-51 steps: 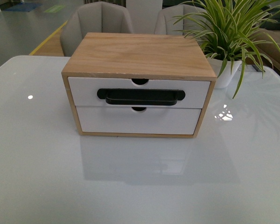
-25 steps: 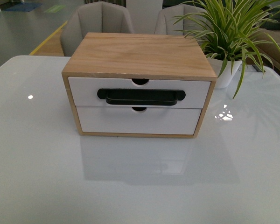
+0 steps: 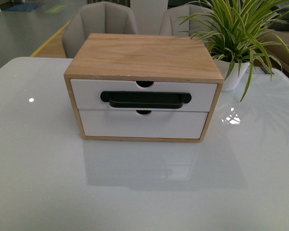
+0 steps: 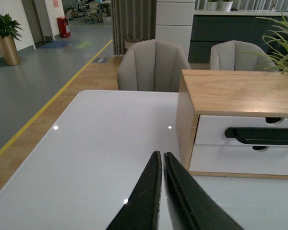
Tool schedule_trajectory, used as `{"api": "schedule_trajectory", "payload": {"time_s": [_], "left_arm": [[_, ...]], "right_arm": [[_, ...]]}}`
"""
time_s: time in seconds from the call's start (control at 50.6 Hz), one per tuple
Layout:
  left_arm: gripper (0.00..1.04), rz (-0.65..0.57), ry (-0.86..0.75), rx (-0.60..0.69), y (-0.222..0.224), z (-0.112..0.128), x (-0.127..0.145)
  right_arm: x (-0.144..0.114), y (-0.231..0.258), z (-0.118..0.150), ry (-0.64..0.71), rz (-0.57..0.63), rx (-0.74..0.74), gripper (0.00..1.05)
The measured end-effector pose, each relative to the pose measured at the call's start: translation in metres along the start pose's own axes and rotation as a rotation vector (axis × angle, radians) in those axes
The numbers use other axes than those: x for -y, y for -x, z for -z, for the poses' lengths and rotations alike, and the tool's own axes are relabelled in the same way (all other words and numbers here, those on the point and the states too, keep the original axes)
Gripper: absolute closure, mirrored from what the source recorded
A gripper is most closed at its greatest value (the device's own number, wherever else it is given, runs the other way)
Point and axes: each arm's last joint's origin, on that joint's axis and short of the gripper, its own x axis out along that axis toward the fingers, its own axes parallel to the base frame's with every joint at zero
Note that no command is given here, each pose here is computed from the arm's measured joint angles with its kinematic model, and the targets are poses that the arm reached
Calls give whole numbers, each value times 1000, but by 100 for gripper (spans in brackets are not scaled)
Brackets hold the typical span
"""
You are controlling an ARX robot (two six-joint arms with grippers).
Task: Close drawer sideways
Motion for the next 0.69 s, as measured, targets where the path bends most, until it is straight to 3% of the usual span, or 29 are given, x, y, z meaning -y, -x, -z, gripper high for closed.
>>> {"api": "schedule_trajectory", "payload": {"time_s": [0.138, 0.415, 0.692], "left_arm": [[74, 0, 0, 0, 0, 0, 0], [8, 0, 0, 0, 0, 0, 0], [9, 0, -2, 0, 0, 0, 0]], "right_arm": [[0, 0, 0, 0, 0, 0, 71], [0, 0, 0, -1, 0, 0, 7], [0, 0, 0, -1, 0, 0, 9]]}}
